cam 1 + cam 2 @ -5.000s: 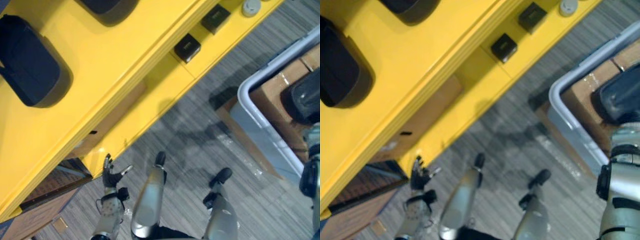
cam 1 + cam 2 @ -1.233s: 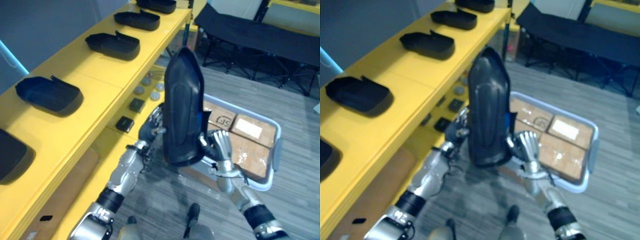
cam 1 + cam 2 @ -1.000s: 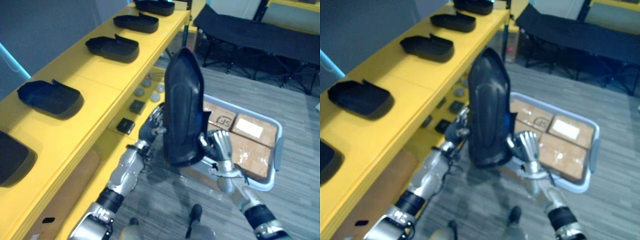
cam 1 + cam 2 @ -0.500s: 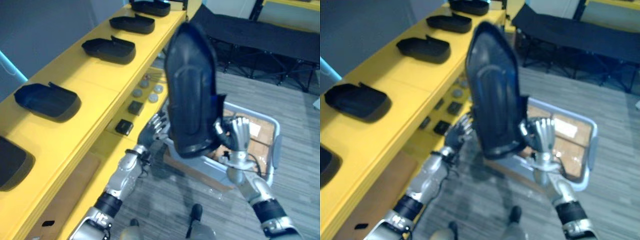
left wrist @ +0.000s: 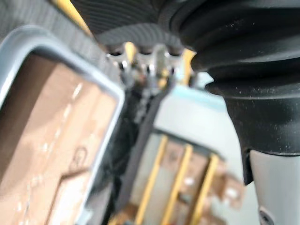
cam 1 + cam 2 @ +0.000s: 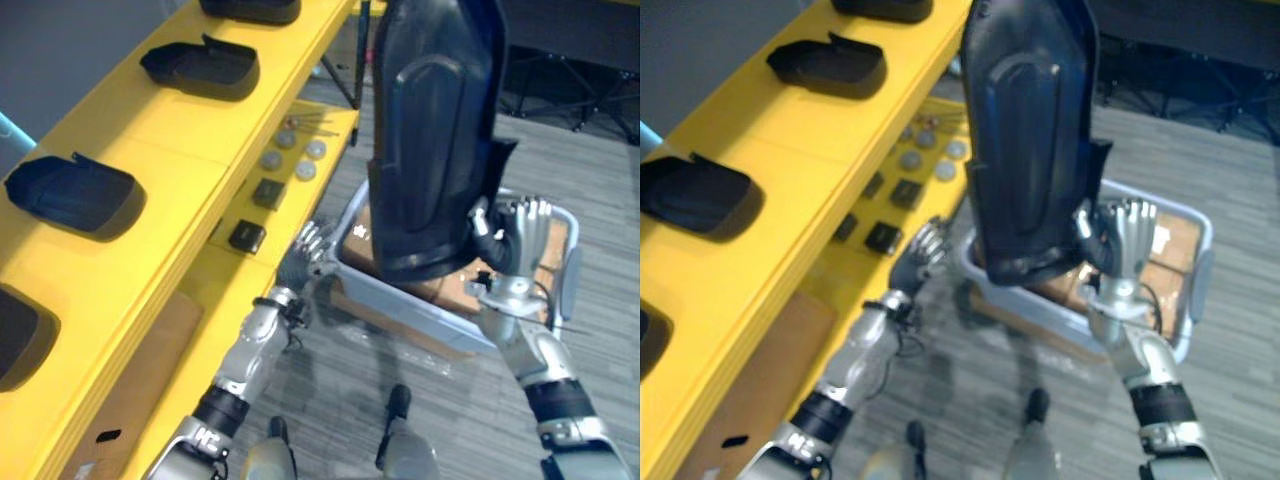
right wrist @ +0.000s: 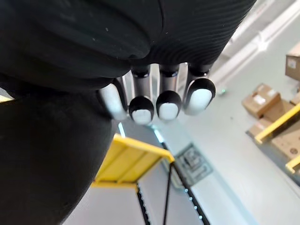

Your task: Walk over and take plastic housings, then place them on the shelf

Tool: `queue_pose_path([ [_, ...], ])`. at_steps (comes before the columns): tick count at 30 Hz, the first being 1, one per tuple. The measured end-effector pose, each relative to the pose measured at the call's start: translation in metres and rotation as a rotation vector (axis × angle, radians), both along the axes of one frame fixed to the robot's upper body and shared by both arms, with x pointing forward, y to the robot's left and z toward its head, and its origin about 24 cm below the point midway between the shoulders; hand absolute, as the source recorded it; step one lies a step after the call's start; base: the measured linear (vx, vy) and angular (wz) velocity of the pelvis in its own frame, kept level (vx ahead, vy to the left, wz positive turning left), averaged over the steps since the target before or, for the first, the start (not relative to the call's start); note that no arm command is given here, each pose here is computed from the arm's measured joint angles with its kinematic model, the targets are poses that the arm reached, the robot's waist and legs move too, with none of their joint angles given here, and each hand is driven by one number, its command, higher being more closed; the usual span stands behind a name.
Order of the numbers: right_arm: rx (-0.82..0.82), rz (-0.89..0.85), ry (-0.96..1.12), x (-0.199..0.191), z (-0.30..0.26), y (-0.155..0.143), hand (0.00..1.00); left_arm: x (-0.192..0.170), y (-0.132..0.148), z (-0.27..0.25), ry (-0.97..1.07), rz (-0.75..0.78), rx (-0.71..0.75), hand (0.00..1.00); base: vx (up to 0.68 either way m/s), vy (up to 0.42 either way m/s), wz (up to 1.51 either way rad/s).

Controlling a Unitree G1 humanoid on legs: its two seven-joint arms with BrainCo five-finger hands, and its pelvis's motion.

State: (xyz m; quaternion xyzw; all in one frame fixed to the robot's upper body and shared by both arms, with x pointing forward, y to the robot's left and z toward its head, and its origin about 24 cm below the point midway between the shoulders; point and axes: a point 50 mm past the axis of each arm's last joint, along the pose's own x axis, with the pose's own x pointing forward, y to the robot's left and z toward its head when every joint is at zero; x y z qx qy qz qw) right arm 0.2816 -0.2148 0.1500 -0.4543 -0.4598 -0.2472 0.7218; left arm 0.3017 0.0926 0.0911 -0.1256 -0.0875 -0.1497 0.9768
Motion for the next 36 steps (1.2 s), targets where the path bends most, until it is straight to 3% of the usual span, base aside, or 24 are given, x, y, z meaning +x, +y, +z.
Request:
queue_pose_path([
  [8, -0.027, -0.02, -0.023, -0.001, 0.002, -0.001, 1.0, 0.001, 0.012, 0.021, -0.138, 0.076, 0.087, 0.0, -0.01, 0.004, 0.0],
  [25, -0.1, -0.067, -0.151, 0.005, 0.041, -0.016, 1.0, 0.012, 0.016, 0.081, -0.409, 0.065, 0.22, 0.0, -0.02, 0.006, -0.02],
  [36, -0.113, -0.058, -0.221, 0.01, 0.059, -0.015, 1.0, 0.016, 0.011, 0.075, -0.368, -0.014, 0.3, 0.0, 0.0, 0.0, 0.0],
])
